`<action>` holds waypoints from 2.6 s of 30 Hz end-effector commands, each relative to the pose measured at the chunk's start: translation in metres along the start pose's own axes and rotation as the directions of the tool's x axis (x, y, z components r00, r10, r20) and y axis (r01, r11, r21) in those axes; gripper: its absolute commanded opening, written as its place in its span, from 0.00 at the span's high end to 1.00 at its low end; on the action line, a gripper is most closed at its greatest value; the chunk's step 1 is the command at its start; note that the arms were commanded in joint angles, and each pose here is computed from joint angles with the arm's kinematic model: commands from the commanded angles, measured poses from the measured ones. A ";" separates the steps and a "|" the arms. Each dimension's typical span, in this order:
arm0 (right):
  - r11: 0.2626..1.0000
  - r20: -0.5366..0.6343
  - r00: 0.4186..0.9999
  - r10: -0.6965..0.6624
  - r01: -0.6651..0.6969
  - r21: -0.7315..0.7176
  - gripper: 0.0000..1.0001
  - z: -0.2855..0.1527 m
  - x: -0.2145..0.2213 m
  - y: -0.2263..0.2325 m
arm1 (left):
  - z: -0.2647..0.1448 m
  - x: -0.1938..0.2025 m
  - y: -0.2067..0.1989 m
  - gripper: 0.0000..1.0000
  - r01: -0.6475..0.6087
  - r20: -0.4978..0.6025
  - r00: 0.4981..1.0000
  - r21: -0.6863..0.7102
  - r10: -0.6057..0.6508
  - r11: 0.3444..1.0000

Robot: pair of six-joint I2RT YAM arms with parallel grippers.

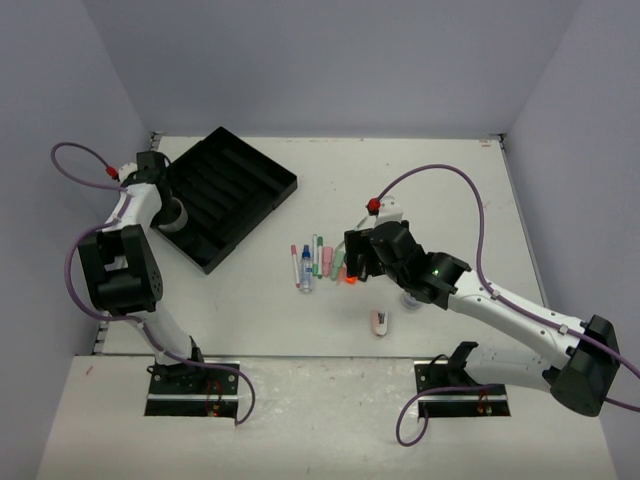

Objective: Sort the stationery into containers
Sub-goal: Place the stationery in the storage box.

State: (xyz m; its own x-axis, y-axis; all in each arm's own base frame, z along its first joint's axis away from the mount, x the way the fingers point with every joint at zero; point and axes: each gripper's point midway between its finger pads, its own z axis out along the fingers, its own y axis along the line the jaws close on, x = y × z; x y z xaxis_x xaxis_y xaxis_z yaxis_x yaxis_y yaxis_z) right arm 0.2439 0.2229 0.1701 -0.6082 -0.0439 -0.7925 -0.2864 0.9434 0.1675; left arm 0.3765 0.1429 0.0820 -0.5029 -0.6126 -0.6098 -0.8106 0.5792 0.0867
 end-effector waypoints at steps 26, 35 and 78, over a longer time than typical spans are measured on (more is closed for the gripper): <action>0.999 0.036 0.999 0.016 -0.015 -0.038 0.01 -0.008 -0.013 0.007 | -0.015 0.000 -0.009 1.00 -0.064 0.012 0.998 0.067 0.064 0.996; 0.999 0.037 0.999 0.017 -0.015 -0.036 0.01 -0.008 -0.013 0.006 | -0.030 -0.014 -0.009 1.00 -0.044 0.045 0.998 0.087 0.040 0.995; 0.999 0.031 0.999 0.017 -0.015 -0.048 0.01 -0.008 -0.013 0.009 | -0.014 0.003 0.010 1.00 -0.067 0.015 0.998 0.013 0.066 0.998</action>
State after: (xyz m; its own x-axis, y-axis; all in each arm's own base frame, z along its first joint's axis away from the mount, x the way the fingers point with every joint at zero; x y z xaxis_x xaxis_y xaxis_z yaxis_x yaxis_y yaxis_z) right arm 0.2411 0.2252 0.1712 -0.6130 -0.0445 -0.7888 -0.3003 0.9366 0.1806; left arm 0.3609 0.1312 0.0871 -0.5701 -0.5810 -0.5809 -0.7639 0.6351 0.1144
